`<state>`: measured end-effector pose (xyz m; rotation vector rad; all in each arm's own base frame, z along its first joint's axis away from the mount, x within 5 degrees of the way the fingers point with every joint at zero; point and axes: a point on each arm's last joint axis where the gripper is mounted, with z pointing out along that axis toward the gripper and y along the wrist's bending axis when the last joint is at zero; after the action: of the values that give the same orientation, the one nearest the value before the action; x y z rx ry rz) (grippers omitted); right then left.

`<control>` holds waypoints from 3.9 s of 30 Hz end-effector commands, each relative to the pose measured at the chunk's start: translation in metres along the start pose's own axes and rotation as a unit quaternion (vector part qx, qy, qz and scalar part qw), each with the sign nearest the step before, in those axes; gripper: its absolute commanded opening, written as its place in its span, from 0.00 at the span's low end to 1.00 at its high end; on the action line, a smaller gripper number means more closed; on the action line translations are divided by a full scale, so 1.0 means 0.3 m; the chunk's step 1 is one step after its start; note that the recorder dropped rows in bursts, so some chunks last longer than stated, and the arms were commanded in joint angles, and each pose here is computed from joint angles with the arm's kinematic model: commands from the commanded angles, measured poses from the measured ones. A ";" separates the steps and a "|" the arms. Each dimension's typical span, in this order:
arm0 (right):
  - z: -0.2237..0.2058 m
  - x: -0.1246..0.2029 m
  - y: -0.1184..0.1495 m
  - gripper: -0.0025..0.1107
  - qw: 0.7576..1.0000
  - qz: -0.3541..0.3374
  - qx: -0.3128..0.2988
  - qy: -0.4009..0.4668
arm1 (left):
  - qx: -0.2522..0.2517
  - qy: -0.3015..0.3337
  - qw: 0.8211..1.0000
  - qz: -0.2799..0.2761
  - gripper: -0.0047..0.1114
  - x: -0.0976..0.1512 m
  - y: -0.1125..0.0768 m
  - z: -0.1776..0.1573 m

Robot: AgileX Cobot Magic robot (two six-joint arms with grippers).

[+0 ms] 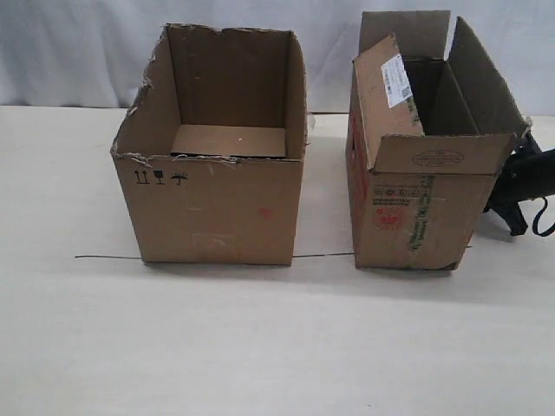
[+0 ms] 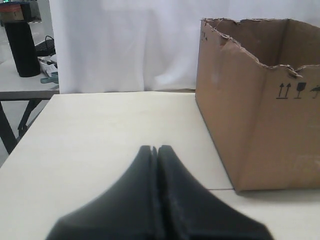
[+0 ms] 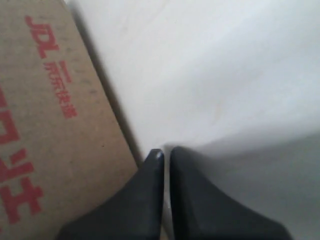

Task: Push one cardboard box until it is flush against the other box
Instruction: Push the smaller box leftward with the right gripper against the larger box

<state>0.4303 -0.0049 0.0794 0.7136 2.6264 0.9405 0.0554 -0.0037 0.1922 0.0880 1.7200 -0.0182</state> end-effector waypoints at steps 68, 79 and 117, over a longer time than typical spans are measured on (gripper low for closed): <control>0.158 0.131 0.094 0.07 0.996 -0.028 0.017 0.085 | 0.002 -0.003 1.000 0.000 0.04 0.000 -0.001 0.000; 0.120 0.128 0.057 0.07 0.990 -0.059 0.040 0.122 | 0.002 -0.003 1.000 0.000 0.04 0.000 -0.001 0.000; 0.097 0.141 0.072 0.07 0.986 -0.082 0.070 0.131 | 0.002 -0.005 1.000 0.000 0.04 -0.001 -0.001 0.000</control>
<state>0.4101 0.0661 0.0810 0.3740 2.9622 0.9847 0.0554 -0.0036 0.1922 0.0890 1.7199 -0.0169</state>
